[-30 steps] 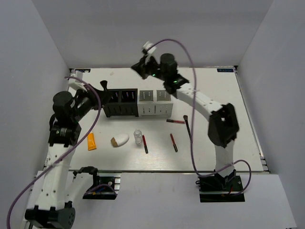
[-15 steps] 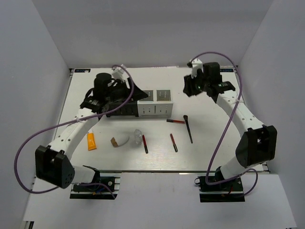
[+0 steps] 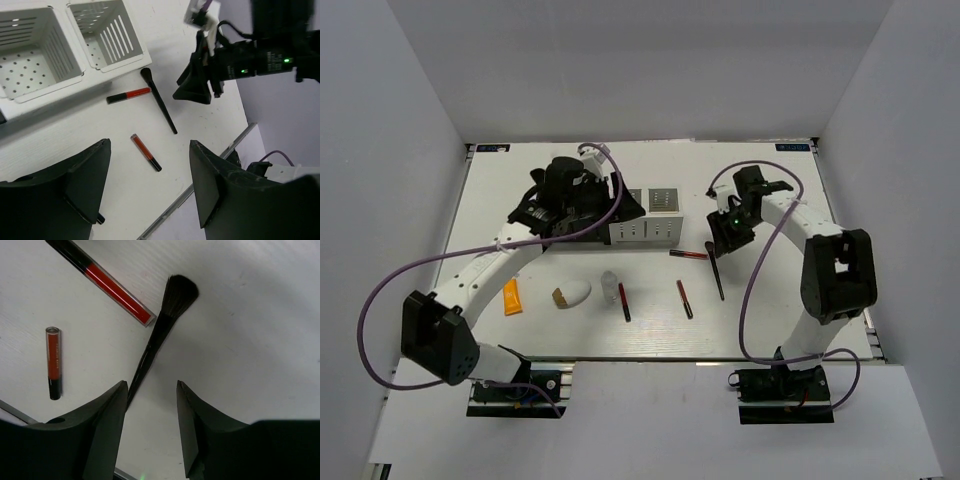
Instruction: Organize the makeup
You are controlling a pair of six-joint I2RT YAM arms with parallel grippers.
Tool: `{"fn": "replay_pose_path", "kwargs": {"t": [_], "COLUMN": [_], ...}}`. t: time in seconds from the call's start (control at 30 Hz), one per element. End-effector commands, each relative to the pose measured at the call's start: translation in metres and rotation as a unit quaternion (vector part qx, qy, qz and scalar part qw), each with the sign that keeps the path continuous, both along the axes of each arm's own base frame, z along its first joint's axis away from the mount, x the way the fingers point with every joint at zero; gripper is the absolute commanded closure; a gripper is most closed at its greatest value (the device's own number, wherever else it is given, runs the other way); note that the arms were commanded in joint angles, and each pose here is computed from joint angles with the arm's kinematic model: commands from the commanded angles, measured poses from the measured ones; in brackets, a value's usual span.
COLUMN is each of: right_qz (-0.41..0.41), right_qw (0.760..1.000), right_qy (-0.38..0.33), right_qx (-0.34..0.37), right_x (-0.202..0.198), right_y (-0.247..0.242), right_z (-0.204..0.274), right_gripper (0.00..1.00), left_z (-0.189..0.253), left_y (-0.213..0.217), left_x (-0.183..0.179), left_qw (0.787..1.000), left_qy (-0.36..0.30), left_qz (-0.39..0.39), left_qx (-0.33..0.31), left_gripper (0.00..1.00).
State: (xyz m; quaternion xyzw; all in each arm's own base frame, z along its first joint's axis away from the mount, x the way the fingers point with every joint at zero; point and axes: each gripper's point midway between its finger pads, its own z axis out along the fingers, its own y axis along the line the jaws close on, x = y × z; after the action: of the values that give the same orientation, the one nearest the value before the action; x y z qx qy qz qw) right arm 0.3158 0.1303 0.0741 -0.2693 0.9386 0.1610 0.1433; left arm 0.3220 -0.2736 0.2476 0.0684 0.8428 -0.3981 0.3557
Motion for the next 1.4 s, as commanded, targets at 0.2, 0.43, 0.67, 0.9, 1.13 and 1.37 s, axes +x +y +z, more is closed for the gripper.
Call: {"fn": "replay_pose_path", "kwargs": {"t": [0.2,0.43,0.67,0.9,1.13,1.37], "right_qz": [0.007,-0.007,-0.026,-0.046,-0.050,-0.050], "right_qw": [0.998,0.997,0.995,0.988,0.985,0.983], "right_qy": [0.049,0.048,0.044,0.014,-0.001,0.011], "right_qx": [-0.046,-0.059,-0.091,-0.144,-0.165,-0.177], "right_x": [-0.013,-0.007,0.002,0.018,0.016,0.010], "right_y": [0.003,0.011,0.009,-0.008,-0.016,-0.025], "right_z": [-0.034,-0.046,-0.063,-0.071,-0.082,-0.094], "right_gripper": [0.50,0.46,0.46,0.54,0.59,0.75], "left_z": [0.022,0.023,0.026,0.024,0.023,0.025], "left_y": [0.038,0.053,0.065,0.076,0.084,0.089], "left_x": [-0.027,-0.038,-0.048,-0.052,-0.057,-0.061], "left_qw": [0.997,0.996,0.994,0.992,0.990,0.989], "left_qy": [-0.031,-0.032,-0.038,-0.038,-0.039,-0.046], "left_qz": [0.063,0.087,0.103,0.120,0.135,0.139], "left_qx": [0.013,0.020,0.023,0.026,0.030,0.030], "left_gripper": [0.24,0.23,0.22,0.21,0.20,0.20]}}
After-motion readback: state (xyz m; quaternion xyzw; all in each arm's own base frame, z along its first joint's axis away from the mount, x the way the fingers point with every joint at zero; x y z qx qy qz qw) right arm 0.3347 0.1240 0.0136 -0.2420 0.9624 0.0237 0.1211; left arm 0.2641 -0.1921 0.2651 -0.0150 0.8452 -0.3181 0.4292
